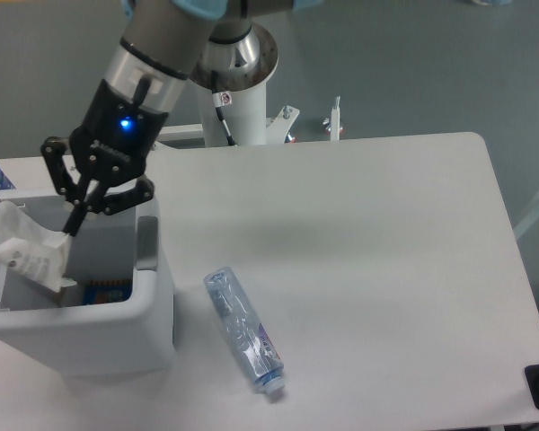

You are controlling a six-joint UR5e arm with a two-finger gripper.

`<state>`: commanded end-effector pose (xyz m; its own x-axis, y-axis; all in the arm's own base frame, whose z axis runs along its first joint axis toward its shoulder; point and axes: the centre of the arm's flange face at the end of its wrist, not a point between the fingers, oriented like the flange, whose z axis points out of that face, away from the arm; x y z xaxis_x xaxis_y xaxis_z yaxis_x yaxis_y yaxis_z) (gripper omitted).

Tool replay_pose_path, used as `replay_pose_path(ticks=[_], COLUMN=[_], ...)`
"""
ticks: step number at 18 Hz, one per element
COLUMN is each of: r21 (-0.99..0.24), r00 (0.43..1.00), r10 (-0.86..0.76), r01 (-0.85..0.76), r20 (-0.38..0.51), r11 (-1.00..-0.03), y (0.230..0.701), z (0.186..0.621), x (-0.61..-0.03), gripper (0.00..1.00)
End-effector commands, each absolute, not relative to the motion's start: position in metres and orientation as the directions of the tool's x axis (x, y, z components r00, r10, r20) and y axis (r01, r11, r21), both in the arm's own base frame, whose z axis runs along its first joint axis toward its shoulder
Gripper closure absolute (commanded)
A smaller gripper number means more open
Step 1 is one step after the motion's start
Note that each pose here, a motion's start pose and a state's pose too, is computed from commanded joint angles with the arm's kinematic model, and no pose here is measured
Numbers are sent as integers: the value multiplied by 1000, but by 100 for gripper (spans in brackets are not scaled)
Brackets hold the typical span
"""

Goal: Place the trash in the trash can
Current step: 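Open the gripper to drop the wrapper into the bin, then move the gripper over the clear water bottle's cap end and lower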

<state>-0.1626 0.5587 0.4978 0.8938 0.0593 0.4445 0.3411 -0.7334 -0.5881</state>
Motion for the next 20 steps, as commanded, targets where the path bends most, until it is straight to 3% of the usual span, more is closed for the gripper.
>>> replay_pose_path(ticks=[1, 2, 3, 5, 9, 12, 15, 20], r21=[-589, -592, -599, -604, -612, -590, -555, -536], r00=[894, 897, 901, 901, 893, 839, 794, 801], r10=[58, 56, 51, 64, 123, 240, 318, 427], r01=[340, 336, 328, 338, 392, 519, 595, 598], r20=[444, 439, 431, 428, 433, 488, 518, 419], r11=[-733, -732, -730, -721, -687, -619, -582, -596], y=[559, 559, 559, 557, 547, 541, 546, 570], z=[498, 499, 501, 503, 515, 538, 533, 503], x=[-163, -163, -166, -176, -208, -244, -281, -325], gripper=[63, 36, 20, 3, 0, 0, 0, 0])
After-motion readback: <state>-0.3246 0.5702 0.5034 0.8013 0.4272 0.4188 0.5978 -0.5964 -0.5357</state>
